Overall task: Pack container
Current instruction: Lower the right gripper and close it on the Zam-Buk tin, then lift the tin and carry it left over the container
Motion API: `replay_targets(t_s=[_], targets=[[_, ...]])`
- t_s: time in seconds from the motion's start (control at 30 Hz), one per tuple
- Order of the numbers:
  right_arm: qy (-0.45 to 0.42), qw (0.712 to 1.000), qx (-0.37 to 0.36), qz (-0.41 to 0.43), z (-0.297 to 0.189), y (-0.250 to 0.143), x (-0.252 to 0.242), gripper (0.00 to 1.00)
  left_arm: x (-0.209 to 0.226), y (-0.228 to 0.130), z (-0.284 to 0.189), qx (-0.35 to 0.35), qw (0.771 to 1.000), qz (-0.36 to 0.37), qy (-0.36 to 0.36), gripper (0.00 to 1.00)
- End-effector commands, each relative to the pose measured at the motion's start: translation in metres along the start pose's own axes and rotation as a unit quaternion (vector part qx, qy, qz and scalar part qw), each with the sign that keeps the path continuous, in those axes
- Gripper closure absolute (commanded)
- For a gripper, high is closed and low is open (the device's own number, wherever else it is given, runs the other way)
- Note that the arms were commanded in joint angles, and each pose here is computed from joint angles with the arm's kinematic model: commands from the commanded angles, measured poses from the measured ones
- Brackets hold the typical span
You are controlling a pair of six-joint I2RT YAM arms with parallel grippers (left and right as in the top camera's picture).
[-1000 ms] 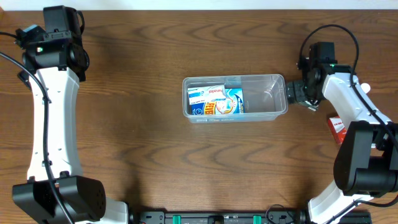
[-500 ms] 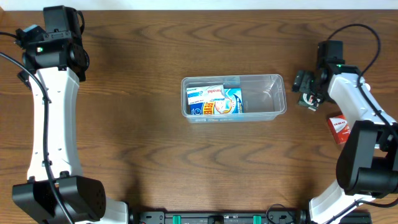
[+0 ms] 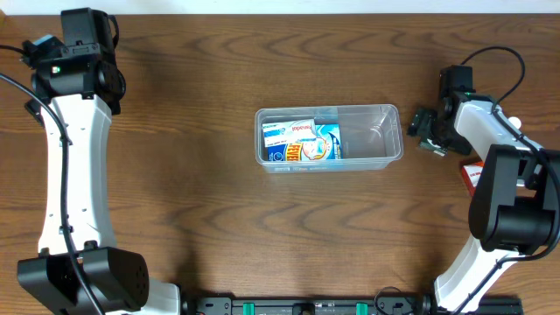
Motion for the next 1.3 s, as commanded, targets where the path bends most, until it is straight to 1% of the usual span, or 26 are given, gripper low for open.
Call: replay_targets(t_s=[0.0,0.03,0.1,0.17,0.27,0.33,0.4,0.43,0.63,0.77,0.93,1.1,1.27], targets=[[-0.022,1.000,0.014,0.000,0.014,-0.007,-0.005,0.16,0.002,0.000,0.001,-0.001,1.000,0.002,0.006,0.02],[-0.021,1.000,0.012,0.000,0.012,-0.006,-0.005,0.18,0.002,0.000,0.001,-0.001,1.000,0.002,0.006,0.02],[-0.018,1.000,0.006,0.001,0.007,-0.004,-0.004,0.28,0.002,0.000,0.001,-0.001,1.000,0.002,0.006,0.02],[-0.014,1.000,0.000,0.002,0.001,-0.001,-0.004,0.32,0.002,0.000,0.001,-0.001,1.000,0.002,0.006,0.02],[-0.006,1.000,-0.013,0.005,-0.012,0.004,-0.004,0.33,0.002,0.000,0.001,-0.001,1.000,0.002,0.006,0.02],[-0.001,1.000,-0.025,0.004,-0.022,0.009,-0.004,0.37,0.002,0.000,0.001,-0.001,1.000,0.002,0.006,0.02],[0.005,0.999,-0.039,-0.001,-0.034,0.013,-0.004,0.44,0.002,0.000,0.001,-0.001,1.000,0.002,0.006,0.02],[0.009,0.999,-0.046,-0.002,-0.040,0.015,-0.004,0.45,0.002,0.000,0.001,-0.001,1.000,0.002,0.006,0.02],[0.037,0.996,-0.086,0.001,-0.083,0.023,-0.004,0.46,0.002,0.000,0.001,-0.001,1.000,0.002,0.006,0.02],[0.066,0.991,-0.119,-0.003,-0.120,0.024,0.001,0.46,0.002,0.000,0.001,-0.001,1.000,0.002,0.006,0.02],[0.140,0.975,-0.169,-0.023,-0.182,0.018,0.019,0.47,0.002,0.000,0.001,-0.001,1.000,0.002,0.006,0.02],[0.220,0.953,-0.200,-0.056,-0.236,-0.001,0.049,0.47,0.002,0.000,0.001,-0.001,1.000,0.002,0.006,0.02],[0.271,0.938,-0.196,-0.096,-0.255,-0.035,0.092,0.47,0.002,0.000,0.001,-0.001,1.000,0.002,0.006,0.02]])
Point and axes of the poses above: each gripper's point midway between its finger pads, its own z axis out along the fingers, its own x axis along the line the jaws close on, y = z × x, the point moved 4 cm from there along -z, back along the fingers, and after that the axes turned 11 degrees about z, right-handed, at the moved point
